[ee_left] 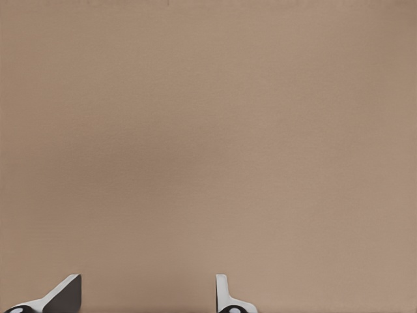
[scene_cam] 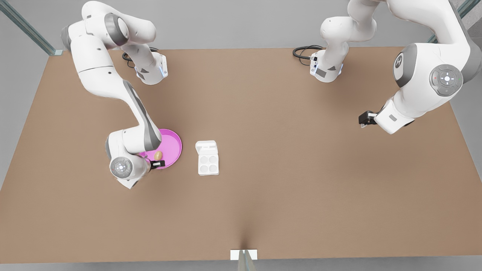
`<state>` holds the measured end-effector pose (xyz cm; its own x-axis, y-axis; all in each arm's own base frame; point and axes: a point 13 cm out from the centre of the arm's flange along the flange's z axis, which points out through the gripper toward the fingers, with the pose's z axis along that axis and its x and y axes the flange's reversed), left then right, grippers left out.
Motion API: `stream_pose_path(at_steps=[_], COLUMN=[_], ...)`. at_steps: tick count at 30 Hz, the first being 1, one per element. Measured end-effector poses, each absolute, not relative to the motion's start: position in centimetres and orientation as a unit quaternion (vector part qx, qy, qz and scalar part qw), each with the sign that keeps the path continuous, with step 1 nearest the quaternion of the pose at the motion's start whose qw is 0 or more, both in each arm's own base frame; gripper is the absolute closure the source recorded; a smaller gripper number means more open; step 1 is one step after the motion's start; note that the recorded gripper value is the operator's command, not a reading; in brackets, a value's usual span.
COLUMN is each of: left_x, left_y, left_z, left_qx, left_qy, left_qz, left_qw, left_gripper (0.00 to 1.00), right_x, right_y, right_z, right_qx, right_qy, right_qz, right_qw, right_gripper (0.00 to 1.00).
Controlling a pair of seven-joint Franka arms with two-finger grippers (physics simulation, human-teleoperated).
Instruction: Pack egg into the box and close the box lid
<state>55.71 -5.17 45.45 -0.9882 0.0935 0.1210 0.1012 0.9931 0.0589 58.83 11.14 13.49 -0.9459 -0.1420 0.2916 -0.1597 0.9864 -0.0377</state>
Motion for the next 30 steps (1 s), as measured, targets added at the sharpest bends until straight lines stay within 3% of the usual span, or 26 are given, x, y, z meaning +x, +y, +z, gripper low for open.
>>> stream_pose_path(at_steps=[1,3,8,13,16,30], left_x=[55.7,55.8,55.8,55.8,55.8,55.7], left_y=[-5.2,-5.2,-5.2,-5.2,-5.3,-5.5], left_z=[45.4,45.4,45.5,45.5,45.5,45.5], left_qx=[-0.049,-0.049,-0.049,-0.049,-0.05,-0.052], left_qy=[-0.997,-0.997,-0.997,-0.997,-0.997,-0.996], left_qz=[-0.032,-0.032,-0.033,-0.033,-0.033,-0.033], left_qw=[0.059,0.058,0.058,0.058,0.058,0.058], left_gripper=[0.0,0.0,0.0,0.0,0.0,0.0], right_x=[56.7,56.2,59.7,61.7,62.1,55.6], right_y=[11.0,11.5,12.7,12.6,12.5,12.7], right_z=[12.1,11.1,11.6,12.3,12.3,12.0], right_qx=[0.079,0.08,0.074,0.062,0.057,0.049], right_qy=[-0.986,-0.991,-0.997,-0.998,-0.998,-0.999], right_qz=[0.031,0.025,0.006,-0.004,-0.007,0.004], right_qw=[0.142,0.108,0.021,-0.022,-0.033,-0.013], right_gripper=[0.0,0.0,0.0,0.0,0.0,0.0])
